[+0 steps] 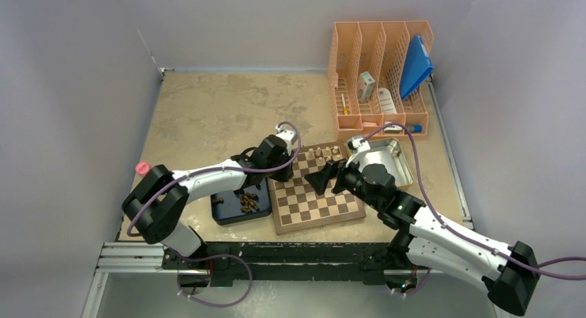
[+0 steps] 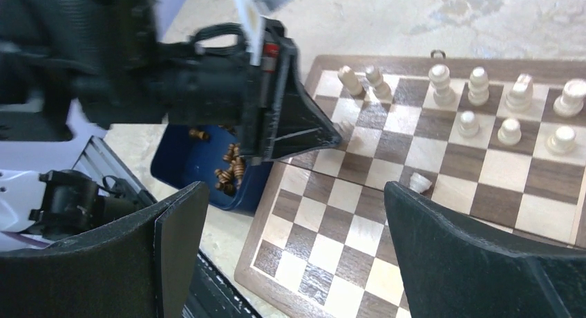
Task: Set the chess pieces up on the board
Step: Pick up the chess piece from the chessboard, then place the chess piece on the chessboard.
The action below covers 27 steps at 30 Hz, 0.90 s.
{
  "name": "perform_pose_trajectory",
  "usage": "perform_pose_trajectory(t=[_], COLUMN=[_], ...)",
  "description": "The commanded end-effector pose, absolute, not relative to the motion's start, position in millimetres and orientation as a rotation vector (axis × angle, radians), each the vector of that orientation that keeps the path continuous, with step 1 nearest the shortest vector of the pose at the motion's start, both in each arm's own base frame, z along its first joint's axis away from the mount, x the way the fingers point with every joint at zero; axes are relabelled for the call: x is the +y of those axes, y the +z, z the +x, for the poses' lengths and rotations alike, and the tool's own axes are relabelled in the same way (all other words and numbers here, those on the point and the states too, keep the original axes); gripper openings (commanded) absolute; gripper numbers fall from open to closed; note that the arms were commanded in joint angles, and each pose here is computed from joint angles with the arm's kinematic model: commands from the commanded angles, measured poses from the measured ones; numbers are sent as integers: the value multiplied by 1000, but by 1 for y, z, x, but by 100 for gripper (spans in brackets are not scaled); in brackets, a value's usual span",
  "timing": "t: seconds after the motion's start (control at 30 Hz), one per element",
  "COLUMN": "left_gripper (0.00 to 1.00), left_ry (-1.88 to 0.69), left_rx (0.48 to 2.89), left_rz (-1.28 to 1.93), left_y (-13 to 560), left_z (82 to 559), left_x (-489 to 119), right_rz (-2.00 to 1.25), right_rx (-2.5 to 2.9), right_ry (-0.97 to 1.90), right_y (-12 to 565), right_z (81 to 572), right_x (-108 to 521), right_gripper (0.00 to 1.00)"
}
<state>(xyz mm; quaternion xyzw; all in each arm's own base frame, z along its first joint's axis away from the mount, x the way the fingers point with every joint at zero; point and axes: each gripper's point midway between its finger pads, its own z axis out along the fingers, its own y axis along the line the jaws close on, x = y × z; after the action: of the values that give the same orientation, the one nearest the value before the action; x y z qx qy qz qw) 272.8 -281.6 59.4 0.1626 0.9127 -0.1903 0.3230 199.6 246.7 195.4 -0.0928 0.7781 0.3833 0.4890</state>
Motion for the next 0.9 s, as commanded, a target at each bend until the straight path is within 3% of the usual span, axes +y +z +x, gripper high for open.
perform_pose_trajectory(t=[0.0,0.13,0.2,0.37,0.43,0.57,0.87], left_gripper=[6,6,6,7,8,7,6], left_ry=[-743,-853,-915,-1045,-1063,-1066,-1149], left_rx=[2246,2172,2101,1957,1913,1859,1762], left_rz=[453,512,562,691,723,776,843], left_y=[98,112,124,147,157,168,192], left_z=[262,247,238,214,209,200,184], left_x=[-306,-310,-312,-315,-314,-310,-312], right_rz=[-115,-95,-109,-140,-162,-226,-325], right_rx=[1910,1918,1925,1940,1952,2011,2024], right_ry=[932,938,961,1049,1089,1168,1411], right_y=[206,210,212,217,218,214,218], right_z=[211,216,217,215,213,211,191], right_x=[250,253,257,266,269,272,283], right_gripper=[99,98,91,48,37,30,33])
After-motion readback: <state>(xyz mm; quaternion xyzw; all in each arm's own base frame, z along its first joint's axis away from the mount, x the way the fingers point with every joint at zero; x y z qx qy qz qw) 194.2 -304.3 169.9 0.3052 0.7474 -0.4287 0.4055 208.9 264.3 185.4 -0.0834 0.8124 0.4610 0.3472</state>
